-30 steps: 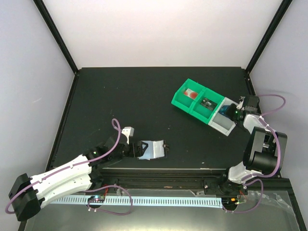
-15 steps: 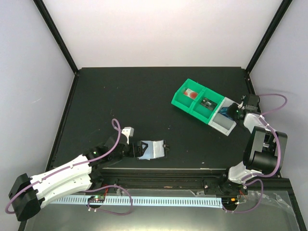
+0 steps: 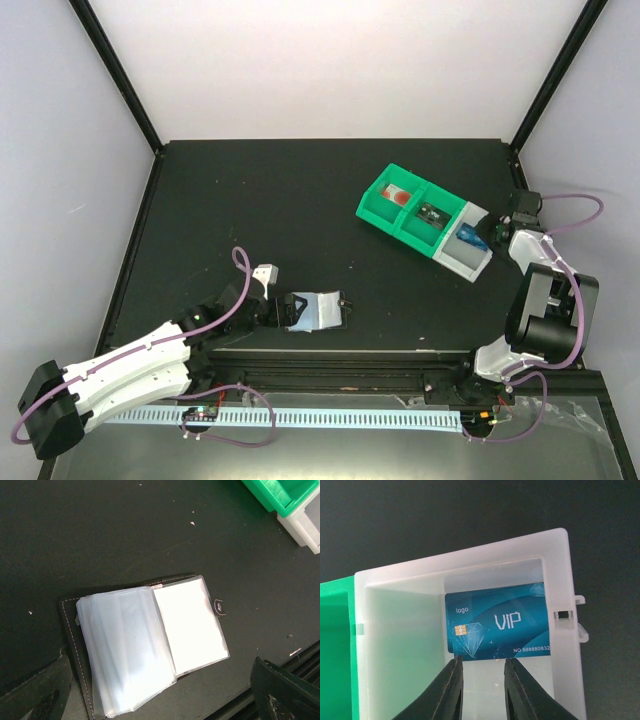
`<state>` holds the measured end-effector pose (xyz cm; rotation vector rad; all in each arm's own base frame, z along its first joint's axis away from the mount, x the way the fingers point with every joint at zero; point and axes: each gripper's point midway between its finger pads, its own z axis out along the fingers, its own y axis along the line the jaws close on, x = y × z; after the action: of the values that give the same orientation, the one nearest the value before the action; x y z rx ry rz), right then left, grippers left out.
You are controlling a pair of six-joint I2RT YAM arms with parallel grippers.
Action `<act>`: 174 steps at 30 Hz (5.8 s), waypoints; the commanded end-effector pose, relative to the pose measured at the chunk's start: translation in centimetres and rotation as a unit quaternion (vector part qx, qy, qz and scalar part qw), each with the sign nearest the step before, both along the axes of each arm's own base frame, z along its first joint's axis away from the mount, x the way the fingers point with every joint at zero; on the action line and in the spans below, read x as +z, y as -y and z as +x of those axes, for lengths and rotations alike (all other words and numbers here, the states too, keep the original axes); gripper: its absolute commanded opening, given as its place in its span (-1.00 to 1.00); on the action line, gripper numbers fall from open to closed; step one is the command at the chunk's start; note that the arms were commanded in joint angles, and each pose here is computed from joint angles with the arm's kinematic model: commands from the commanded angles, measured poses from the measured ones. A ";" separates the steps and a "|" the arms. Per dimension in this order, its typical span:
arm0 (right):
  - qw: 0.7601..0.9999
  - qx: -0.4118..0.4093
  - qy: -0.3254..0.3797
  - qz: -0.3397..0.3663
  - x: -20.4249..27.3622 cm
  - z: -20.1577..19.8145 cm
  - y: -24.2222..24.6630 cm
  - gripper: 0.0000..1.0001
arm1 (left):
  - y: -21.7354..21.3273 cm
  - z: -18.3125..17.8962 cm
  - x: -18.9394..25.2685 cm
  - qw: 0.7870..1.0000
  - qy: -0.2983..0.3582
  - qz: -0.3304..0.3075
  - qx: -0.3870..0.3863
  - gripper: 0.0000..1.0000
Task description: Take the credit cards out of the card holder
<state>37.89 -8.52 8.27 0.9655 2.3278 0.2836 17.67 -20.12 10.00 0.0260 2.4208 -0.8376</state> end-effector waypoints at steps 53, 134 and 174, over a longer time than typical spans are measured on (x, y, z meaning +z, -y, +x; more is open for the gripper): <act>0.828 0.534 0.031 0.171 1.3 -20.5 -38.5 -0.35 | 2.8 -0.9 -2.3 0.989 -0.065 -0.126 -0.040 0.75; 0.858 0.503 -0.056 0.083 -7.6 -20.9 -35.9 -0.52 | 1.1 0.2 -4.8 0.995 -0.085 -0.033 -0.029 0.74; 0.857 0.504 -0.058 0.088 -7.9 -21.0 -36.0 -0.53 | 1.1 -0.1 -4.2 0.995 -0.089 -0.041 -0.027 -0.01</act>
<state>16.59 28.87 2.08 -0.3208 2.7272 0.9831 17.24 -21.29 5.09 -0.0061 2.5798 -1.0026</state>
